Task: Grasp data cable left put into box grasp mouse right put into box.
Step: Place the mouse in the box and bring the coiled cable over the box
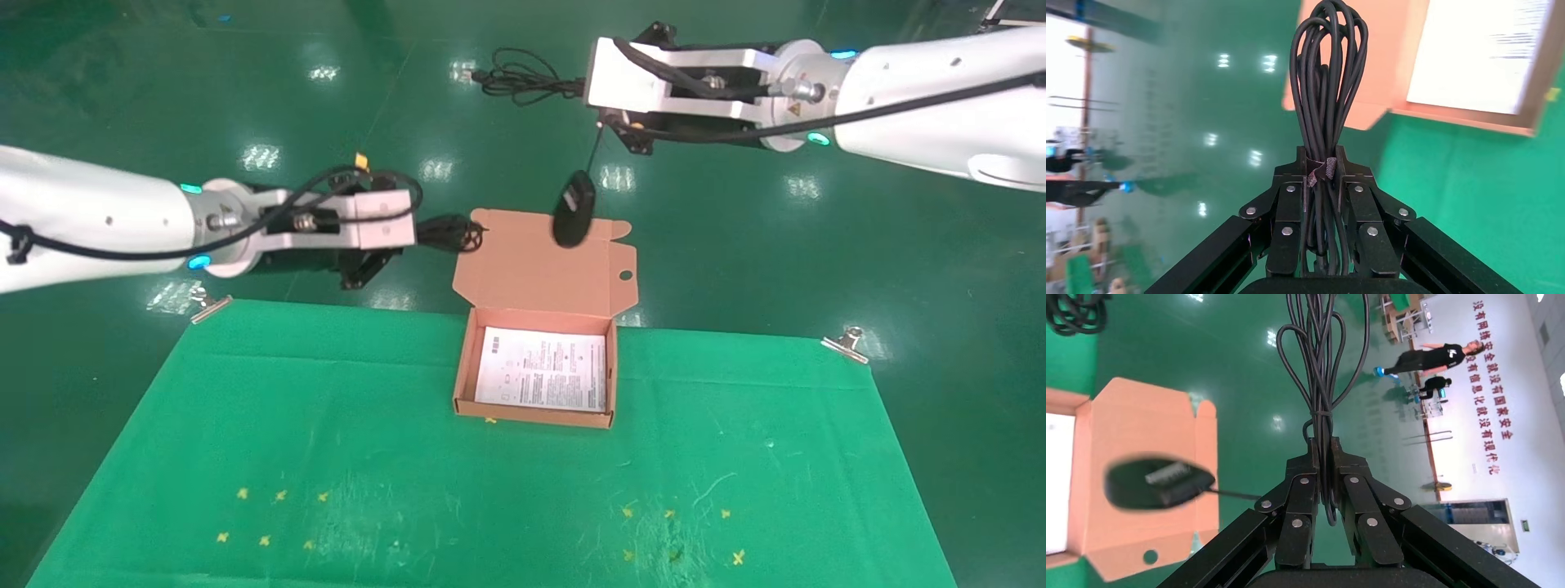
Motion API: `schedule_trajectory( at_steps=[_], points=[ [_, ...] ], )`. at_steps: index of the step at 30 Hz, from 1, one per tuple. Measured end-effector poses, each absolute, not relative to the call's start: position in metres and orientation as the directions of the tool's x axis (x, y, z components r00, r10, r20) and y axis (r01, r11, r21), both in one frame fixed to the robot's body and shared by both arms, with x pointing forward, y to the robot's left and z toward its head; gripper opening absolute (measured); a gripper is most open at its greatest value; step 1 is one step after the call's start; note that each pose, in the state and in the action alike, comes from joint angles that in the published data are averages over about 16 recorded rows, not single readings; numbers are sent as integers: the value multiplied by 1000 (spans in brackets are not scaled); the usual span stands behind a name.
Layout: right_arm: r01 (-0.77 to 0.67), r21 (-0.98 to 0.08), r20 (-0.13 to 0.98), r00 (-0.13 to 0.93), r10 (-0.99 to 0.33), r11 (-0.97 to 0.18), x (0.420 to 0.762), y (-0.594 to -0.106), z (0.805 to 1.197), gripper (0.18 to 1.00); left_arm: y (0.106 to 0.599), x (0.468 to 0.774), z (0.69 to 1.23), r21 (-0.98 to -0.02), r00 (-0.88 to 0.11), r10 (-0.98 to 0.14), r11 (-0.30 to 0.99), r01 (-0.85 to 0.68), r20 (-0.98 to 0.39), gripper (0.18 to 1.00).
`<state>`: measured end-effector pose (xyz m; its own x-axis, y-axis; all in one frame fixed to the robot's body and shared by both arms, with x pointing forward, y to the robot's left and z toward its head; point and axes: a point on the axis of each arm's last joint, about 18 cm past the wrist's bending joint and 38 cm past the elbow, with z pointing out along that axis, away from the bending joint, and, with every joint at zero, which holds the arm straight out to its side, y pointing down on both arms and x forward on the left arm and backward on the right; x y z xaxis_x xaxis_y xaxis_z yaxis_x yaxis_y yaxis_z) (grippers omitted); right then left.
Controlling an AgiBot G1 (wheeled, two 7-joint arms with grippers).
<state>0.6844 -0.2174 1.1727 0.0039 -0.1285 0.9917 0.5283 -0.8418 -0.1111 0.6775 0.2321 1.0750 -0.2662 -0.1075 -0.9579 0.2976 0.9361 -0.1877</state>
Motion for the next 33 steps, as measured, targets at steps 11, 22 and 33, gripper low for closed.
schedule_trajectory(
  at_steps=[11, 22, 33],
  points=[
    [540, -108, 993, 15, -119, -834, 693, -206, 1169, 208, 240, 679, 1077, -158, -238, -94, 951, 266, -967, 262],
    [538, -138, 990, 104, -96, -831, 713, -185, 1125, 208, 271, 679, 1055, -152, -278, -113, 980, 126, -954, 262],
    [532, -171, 980, 182, -86, -829, 733, -160, 1086, 208, 285, 671, 1045, -160, -295, -139, 986, 47, -945, 262]
  ],
)
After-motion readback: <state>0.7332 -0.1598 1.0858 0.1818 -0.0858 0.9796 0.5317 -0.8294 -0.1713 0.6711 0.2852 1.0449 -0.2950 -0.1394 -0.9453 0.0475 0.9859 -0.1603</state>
